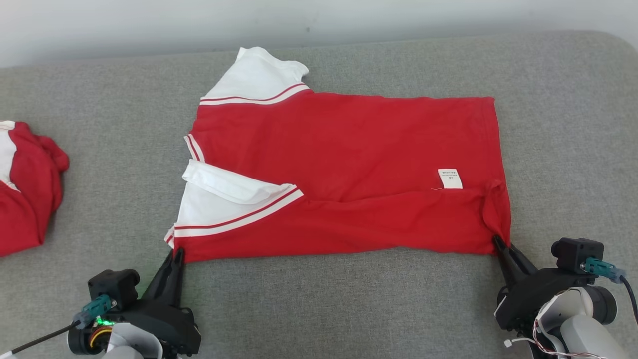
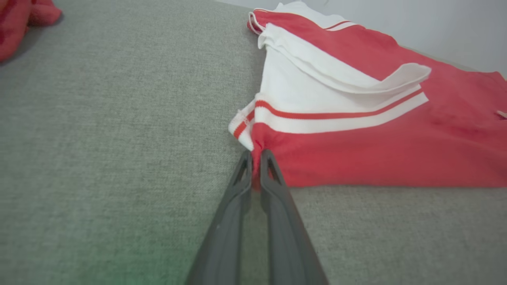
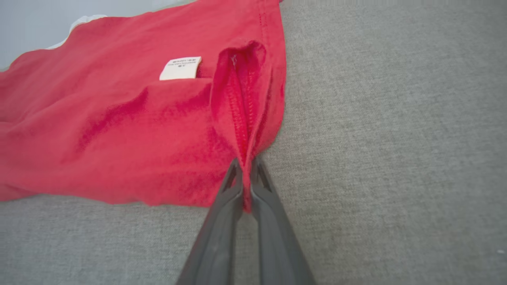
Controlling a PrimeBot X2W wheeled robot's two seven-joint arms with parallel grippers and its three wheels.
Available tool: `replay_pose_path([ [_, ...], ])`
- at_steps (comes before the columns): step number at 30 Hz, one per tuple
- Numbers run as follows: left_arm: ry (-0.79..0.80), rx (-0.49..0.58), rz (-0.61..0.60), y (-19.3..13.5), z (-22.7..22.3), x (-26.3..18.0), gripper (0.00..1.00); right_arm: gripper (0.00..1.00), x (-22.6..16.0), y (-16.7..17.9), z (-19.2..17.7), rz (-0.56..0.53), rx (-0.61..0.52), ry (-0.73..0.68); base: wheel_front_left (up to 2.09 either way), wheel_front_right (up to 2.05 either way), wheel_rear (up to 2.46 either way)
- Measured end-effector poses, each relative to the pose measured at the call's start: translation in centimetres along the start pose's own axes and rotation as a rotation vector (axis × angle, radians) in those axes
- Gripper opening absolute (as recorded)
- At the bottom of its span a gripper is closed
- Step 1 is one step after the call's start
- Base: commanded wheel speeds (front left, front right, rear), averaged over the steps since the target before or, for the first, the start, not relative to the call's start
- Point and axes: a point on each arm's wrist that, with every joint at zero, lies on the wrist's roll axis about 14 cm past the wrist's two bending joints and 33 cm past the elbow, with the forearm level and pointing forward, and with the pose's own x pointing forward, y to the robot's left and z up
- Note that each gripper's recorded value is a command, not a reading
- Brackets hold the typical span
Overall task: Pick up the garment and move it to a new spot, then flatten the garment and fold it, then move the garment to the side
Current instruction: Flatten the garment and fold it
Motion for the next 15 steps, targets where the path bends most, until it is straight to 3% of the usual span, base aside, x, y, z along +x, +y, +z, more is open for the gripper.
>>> replay_pose_path([
  [15,-0.067,-0.091,0.034,-0.8,-0.3,-5.0,0.0,0.0,-3.5,0.6,0.5,0.023,0.018,-0.069,0.0,0.0,0.0],
])
